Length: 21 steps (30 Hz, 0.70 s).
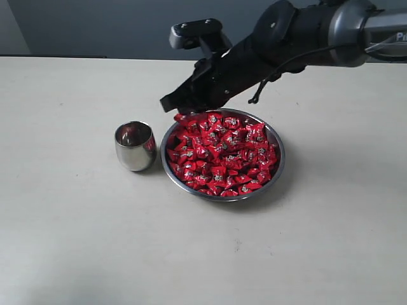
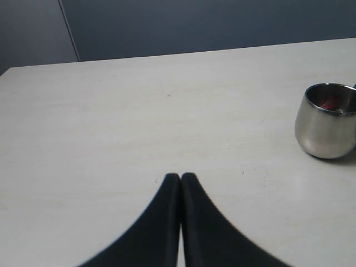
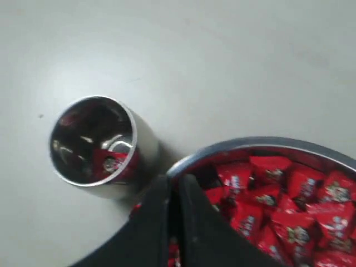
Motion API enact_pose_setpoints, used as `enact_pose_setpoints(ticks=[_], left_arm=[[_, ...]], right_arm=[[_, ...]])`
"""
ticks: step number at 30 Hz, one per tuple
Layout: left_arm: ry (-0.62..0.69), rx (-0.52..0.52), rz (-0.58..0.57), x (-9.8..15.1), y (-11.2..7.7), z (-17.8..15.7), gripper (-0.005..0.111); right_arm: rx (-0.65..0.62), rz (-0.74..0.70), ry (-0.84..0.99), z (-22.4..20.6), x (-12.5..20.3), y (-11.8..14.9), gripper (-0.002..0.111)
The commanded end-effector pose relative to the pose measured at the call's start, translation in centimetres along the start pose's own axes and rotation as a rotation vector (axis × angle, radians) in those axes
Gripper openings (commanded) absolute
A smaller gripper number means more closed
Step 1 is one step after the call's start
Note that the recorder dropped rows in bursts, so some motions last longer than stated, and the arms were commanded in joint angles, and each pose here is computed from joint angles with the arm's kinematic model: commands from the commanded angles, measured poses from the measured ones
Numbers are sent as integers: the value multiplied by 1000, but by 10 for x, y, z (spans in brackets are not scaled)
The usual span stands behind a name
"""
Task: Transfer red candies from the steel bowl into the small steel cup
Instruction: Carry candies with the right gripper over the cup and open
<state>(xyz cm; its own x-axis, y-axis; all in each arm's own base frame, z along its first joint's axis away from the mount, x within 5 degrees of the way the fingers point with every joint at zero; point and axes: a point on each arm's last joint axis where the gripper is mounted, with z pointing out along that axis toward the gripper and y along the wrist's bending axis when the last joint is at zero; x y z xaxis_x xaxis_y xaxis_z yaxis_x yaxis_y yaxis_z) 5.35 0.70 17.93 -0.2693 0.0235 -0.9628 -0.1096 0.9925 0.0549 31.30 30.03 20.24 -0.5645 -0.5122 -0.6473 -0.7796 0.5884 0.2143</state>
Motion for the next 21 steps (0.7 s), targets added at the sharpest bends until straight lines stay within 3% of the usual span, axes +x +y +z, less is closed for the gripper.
enact_pose_setpoints(ticks=[1,7,21], left_arm=[[-19,6,2,-3,0,-1,0],[-19,6,2,-3,0,-1,0],[-19,6,2,-3,0,-1,0]], right_arm=[[7,-100,-76,7,-7,35,0],[-2,-155,-103,26,-13,53,0],[-45,-179,-33,72,-17,47,1]])
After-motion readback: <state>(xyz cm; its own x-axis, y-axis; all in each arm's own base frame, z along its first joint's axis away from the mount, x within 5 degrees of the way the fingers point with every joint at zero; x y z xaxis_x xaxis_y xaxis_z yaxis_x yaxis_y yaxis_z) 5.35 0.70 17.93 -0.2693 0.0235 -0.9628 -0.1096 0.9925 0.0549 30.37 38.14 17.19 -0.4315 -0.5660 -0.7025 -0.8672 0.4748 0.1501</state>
